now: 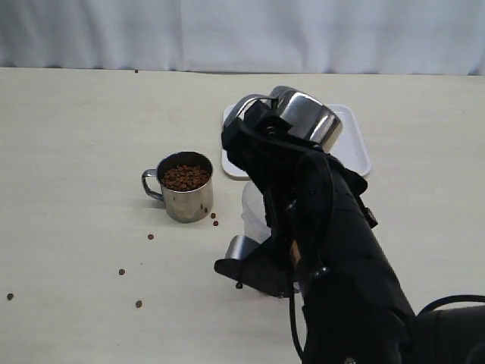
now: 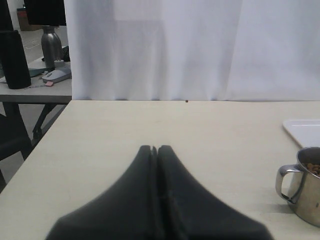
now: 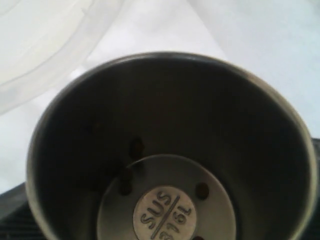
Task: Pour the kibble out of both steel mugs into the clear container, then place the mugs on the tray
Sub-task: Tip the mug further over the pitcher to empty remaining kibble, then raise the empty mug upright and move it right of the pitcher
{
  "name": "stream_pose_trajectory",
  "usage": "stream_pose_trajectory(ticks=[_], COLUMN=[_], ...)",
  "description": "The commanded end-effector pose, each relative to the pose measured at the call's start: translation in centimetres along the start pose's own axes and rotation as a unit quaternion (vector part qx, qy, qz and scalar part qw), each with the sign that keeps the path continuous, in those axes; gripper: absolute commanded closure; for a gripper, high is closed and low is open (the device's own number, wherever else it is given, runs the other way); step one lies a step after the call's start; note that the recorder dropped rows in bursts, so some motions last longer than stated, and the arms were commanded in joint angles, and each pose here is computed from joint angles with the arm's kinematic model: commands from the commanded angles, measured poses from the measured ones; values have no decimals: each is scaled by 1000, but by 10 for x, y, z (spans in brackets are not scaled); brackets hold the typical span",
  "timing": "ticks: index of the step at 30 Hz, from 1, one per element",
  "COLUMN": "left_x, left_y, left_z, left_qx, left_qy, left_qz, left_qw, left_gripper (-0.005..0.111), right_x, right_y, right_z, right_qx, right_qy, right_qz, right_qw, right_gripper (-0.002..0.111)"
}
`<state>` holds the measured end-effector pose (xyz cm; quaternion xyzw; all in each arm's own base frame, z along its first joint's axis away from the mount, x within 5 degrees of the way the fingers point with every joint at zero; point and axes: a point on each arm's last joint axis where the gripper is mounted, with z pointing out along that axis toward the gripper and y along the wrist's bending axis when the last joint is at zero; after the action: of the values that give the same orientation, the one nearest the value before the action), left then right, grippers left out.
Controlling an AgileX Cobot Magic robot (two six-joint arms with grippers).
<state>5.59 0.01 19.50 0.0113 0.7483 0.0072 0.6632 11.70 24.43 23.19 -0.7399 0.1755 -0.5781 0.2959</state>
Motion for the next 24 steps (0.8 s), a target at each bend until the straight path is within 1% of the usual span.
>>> stream_pose_trajectory(ticks=[1, 4, 7, 16, 18, 21, 23, 24], left_x=[0, 0, 0, 0, 0, 0, 0, 0], left_y=[0, 0, 0, 0, 0, 0, 0, 0], left_z=[0, 0, 0, 0, 0, 0, 0, 0], left_qx=[0, 0, 0, 0, 0, 0, 0, 0], left_qy=[-6, -6, -6, -6, -6, -6, -6, -6], left_qz=[-3, -3, -3, -3, -3, -3, -3, -3], left_qw=[1000, 1000, 1000, 1000, 1000, 1000, 1000, 1000], left_gripper=[107, 107, 107, 107, 107, 107, 107, 107], right_x=[0, -1, -1, -4, -4, 3, 14, 22], right_y=[-3, -2, 2, 5, 2, -4, -7, -9], right_z=[-3, -2, -2, -2, -1, -4, -7, -9], right_qx=[14, 8, -13, -28, -12, 17, 24, 30], right_qy=[9, 8, 6, 3, 5, 9, 12, 13], right_qz=[-7, -20, -62, -65, -29, 53, 114, 161], right_qw=[1000, 1000, 998, 998, 999, 998, 993, 986], right_gripper=[103, 103, 103, 103, 103, 103, 103, 103])
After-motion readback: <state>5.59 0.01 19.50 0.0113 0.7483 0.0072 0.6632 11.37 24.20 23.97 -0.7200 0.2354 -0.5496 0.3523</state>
